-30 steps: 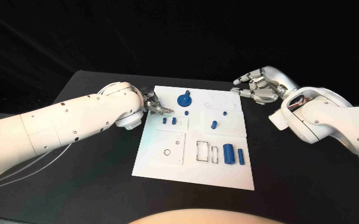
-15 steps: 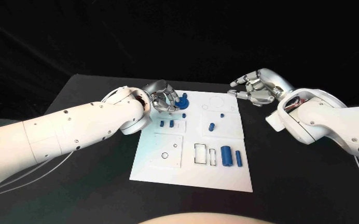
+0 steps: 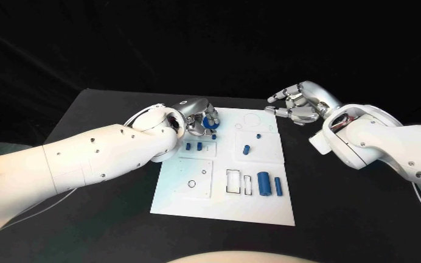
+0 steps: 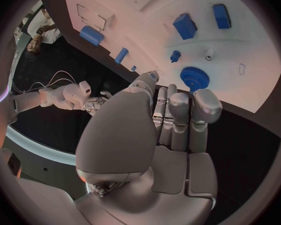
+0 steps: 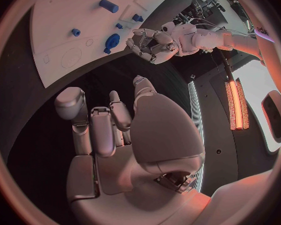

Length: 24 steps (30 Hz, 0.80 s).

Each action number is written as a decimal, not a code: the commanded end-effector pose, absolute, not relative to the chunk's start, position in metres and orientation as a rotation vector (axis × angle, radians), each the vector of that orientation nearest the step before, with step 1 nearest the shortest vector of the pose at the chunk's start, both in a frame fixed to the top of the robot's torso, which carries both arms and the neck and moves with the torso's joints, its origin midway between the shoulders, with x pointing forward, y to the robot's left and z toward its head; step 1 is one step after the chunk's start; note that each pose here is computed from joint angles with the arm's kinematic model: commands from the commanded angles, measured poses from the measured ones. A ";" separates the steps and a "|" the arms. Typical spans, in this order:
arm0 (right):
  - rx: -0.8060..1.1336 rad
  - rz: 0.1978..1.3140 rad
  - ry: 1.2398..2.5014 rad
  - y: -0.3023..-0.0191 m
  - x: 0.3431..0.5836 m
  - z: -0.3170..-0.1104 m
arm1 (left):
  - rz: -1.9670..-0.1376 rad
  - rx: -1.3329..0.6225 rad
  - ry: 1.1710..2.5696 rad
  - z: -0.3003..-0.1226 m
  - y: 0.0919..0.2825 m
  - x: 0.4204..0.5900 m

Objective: Assemble the parts on the task board

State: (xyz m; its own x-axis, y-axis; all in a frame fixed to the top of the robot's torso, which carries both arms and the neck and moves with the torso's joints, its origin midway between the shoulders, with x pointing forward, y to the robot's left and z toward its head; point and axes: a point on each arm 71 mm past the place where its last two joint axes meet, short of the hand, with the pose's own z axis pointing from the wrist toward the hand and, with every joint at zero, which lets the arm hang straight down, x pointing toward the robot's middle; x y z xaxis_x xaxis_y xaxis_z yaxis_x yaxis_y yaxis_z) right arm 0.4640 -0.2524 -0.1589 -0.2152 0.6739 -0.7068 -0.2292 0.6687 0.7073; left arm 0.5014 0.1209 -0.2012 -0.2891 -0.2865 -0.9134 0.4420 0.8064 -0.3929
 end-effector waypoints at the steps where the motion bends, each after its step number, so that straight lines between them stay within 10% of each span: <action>1: 0.362 0.874 1.585 -0.251 0.464 -0.159 | -0.640 0.253 1.753 -0.206 0.115 0.501; 24: 0.357 0.882 1.584 -0.248 0.464 -0.159 | -0.566 0.294 1.812 -0.222 0.106 0.511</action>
State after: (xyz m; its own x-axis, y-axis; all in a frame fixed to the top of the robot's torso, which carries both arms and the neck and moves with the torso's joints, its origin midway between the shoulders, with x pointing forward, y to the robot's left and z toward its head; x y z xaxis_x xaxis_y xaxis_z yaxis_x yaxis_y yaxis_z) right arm 0.4641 -0.2500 -0.1589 -0.2184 0.6741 -0.7056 -0.2355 0.6653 0.7085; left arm 0.5120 0.1077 -0.2207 -0.3035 -0.1092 -0.9466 0.4616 0.8522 -0.2463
